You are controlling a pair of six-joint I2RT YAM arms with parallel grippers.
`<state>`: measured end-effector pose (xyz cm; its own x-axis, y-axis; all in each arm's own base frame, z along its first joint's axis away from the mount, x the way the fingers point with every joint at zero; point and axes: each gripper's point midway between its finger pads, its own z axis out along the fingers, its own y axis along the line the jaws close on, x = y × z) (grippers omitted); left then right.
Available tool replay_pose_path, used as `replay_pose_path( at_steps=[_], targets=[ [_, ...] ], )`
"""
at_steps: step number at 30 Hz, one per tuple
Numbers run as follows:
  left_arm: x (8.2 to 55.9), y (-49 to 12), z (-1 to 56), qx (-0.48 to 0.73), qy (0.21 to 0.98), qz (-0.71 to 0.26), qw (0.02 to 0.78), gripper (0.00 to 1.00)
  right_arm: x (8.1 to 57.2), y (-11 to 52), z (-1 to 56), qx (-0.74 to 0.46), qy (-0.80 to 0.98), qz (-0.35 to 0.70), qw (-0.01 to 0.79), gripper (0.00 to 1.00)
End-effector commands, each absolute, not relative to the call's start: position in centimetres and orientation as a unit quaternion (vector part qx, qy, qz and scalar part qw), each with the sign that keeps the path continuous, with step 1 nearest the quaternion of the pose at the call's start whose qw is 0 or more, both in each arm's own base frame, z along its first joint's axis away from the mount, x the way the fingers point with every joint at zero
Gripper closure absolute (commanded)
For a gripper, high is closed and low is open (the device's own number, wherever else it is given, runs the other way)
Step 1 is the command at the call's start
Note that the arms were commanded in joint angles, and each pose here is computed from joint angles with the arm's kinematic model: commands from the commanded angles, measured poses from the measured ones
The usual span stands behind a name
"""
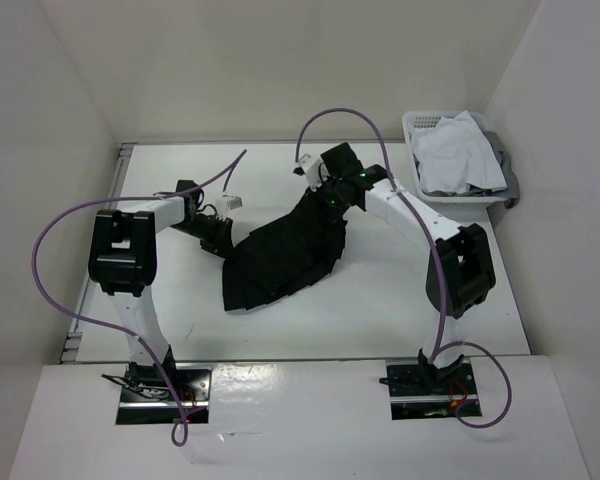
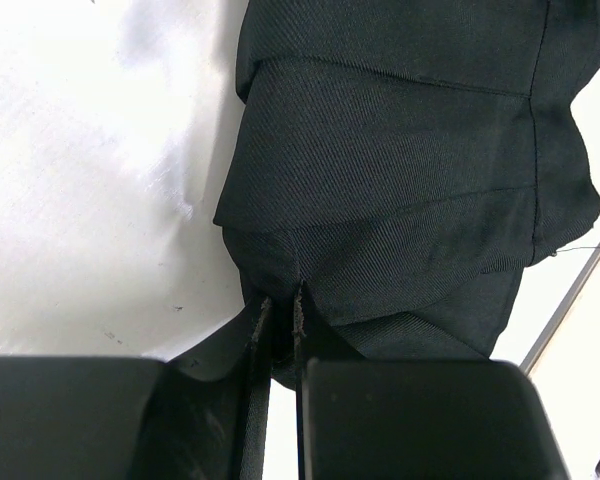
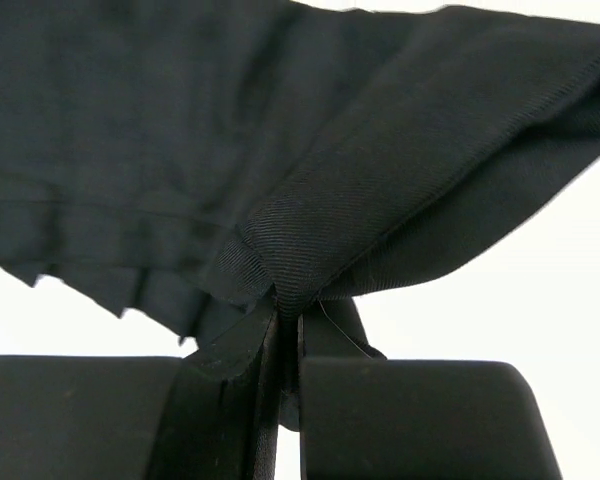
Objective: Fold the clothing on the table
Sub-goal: Fold the skirt
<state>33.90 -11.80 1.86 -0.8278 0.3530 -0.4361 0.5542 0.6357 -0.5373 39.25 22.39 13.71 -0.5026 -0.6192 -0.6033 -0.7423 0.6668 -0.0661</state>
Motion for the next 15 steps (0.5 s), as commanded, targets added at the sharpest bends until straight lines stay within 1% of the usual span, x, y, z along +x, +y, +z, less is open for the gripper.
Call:
replay_pose_path(
  at_steps=[1, 4, 15],
  targets=[
    [33.9, -11.5, -0.4, 0.267, 0.897, -0.324, 0.134, 1.00, 37.8, 24.2, 16.4, -0.407, 0.853, 0.089, 0.315, 1.00],
    [34.0, -11.5, -0.1, 0.269, 0.897, -0.323, 0.138, 1.00, 36.3, 26.1, 16.2, -0.431, 0.844, 0.097, 0.303, 1.00],
    [34.0, -11.9, 0.3, 0.262, 0.894, -0.339, 0.135, 1.00, 33.1, 32.3, 15.9, -0.489, 0.817, 0.135, 0.273, 1.00]
  ],
)
